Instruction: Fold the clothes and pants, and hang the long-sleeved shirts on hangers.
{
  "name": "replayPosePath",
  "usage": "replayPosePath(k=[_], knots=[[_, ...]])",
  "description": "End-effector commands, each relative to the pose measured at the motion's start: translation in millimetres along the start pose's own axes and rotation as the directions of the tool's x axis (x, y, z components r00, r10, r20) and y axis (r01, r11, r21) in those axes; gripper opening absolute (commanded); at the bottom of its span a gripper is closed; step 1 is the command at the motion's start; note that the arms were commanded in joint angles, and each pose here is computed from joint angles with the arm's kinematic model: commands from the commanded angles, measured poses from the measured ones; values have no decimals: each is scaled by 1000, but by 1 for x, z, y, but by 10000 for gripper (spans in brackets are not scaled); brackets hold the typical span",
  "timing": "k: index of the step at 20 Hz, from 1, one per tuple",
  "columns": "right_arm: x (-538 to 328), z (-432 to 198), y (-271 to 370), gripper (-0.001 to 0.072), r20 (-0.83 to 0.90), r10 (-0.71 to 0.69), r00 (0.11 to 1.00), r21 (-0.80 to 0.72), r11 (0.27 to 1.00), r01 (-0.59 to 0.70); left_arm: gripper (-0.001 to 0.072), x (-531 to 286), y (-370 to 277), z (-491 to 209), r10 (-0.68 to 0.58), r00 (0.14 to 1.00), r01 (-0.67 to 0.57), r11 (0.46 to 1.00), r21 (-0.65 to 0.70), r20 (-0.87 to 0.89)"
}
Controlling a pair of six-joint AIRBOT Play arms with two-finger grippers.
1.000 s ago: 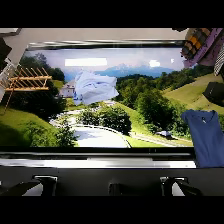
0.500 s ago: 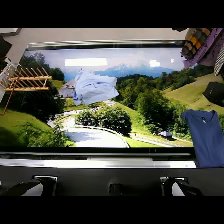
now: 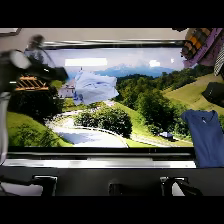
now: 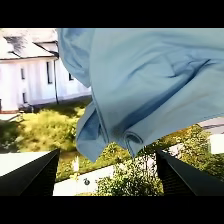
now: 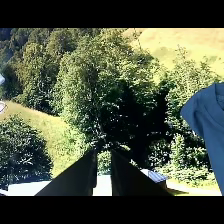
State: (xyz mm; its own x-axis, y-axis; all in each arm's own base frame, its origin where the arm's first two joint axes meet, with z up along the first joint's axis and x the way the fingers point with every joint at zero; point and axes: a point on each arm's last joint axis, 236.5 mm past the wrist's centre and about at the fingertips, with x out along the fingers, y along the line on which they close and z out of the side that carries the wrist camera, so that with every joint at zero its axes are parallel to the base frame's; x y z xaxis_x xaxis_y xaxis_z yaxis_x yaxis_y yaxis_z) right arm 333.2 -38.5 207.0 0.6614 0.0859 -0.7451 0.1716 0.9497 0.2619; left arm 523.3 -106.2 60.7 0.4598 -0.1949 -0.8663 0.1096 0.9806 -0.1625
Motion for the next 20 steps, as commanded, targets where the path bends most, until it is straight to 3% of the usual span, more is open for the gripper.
replayPosePath(k=[1, 3, 7, 8, 10, 15, 20], knots=[[0, -6, 0, 140, -25, 1, 1000, 1, 1000, -1, 720, 100, -6, -28, 20, 995, -20, 1000, -3, -97], [-1, -13, 0, 140, -55, 1, 998, 0, 1000, -1, 720, 129, 0, -34, 24, 994, -31, 997, -67, -110], [-1, -18, 0, 140, -74, 1, 997, 0, 1000, -1, 708, 155, 1, -37, 23, 991, -33, 997, -71, -131], [-1, -16, 0, 140, -68, 1, 998, 0, 1000, -1, 547, 157, 2, -42, 25, 988, -36, 997, -70, -152], [-1, -14, 0, 140, -59, 1, 998, 0, 1000, -1, 25, 149, 0, -51, 20, 978, -33, 998, -62, -208], [-1, -22, 0, 139, -92, 1, 996, 0, 1000, -1, 11, 55, -62, -73, -152, 901, 170, 985, 7, -407], [-7, -57, -7, 139, -239, -29, 971, -9, 1000, 27, 11, -38, -138, -134, -144, 850, 214, 973, 82, -507]])
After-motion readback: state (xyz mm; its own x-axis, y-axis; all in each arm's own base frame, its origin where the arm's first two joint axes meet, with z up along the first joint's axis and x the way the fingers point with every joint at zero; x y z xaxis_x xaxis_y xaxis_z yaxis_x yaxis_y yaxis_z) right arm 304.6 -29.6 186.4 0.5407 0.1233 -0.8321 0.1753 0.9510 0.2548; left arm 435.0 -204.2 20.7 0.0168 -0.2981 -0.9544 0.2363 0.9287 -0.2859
